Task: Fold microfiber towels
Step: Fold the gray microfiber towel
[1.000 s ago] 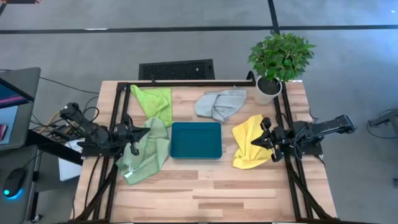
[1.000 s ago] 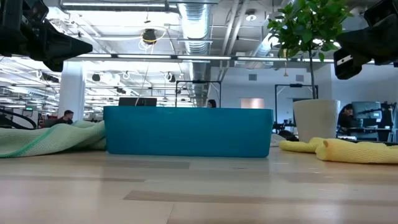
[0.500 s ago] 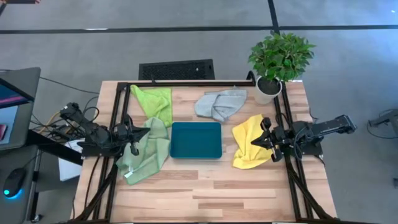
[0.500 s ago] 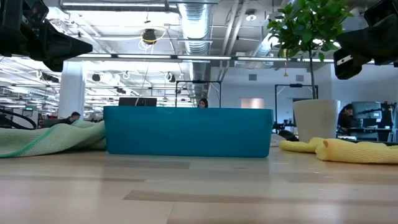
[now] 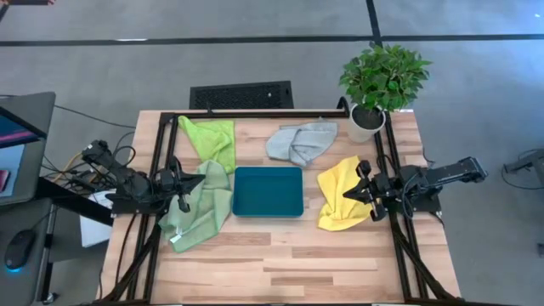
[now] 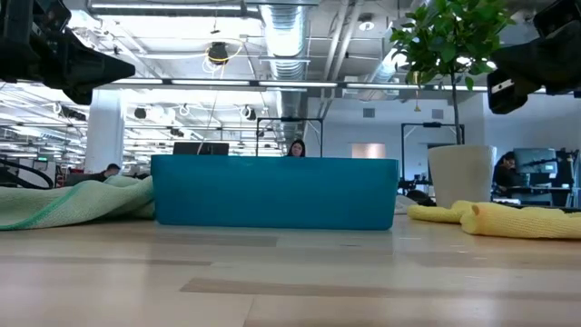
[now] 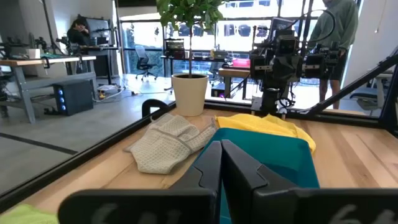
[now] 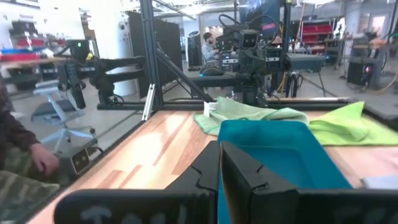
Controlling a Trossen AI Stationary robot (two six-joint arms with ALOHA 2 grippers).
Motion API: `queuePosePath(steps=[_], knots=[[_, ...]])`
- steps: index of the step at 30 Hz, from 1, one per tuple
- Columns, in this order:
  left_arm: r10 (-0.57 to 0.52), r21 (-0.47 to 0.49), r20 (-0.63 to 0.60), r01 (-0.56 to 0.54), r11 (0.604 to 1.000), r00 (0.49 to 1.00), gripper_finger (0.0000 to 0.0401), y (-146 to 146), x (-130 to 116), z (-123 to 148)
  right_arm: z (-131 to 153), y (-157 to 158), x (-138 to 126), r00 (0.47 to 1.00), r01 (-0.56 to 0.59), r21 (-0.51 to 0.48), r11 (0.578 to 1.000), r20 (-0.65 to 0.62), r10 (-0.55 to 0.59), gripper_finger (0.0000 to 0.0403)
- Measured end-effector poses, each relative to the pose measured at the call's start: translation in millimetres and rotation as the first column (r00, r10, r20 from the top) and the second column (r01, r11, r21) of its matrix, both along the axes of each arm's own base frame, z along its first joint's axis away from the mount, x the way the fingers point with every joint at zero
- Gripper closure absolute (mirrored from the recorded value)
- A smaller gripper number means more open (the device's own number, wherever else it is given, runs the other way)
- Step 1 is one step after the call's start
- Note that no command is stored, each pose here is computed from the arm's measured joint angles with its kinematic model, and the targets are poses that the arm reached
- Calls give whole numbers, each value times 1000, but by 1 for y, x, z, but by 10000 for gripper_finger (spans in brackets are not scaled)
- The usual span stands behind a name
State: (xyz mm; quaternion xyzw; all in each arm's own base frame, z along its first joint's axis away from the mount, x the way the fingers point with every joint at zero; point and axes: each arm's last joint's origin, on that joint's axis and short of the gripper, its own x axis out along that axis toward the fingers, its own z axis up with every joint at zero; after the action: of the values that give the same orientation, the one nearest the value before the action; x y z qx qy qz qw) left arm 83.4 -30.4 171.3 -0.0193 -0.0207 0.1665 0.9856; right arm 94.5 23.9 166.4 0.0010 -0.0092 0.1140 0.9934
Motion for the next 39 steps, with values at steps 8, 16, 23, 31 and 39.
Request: queuePosePath(steps=[8,16,23,31,39], knots=[[0,0,0,0,1000,1000,401,0,0,0,15,5,-3,977,-118,-64,991,173,128,365],[0,0,0,0,1000,1000,401,0,0,0,46,14,-17,845,-258,-296,920,392,363,365],[0,0,0,0,1000,1000,401,0,0,0,73,10,-26,877,-246,-229,942,361,317,365],[0,0,0,0,1000,1000,401,0,0,0,89,6,-34,927,-267,-192,944,218,306,365],[0,0,0,0,1000,1000,401,0,0,0,110,1,-46,934,-313,96,945,209,288,365]])
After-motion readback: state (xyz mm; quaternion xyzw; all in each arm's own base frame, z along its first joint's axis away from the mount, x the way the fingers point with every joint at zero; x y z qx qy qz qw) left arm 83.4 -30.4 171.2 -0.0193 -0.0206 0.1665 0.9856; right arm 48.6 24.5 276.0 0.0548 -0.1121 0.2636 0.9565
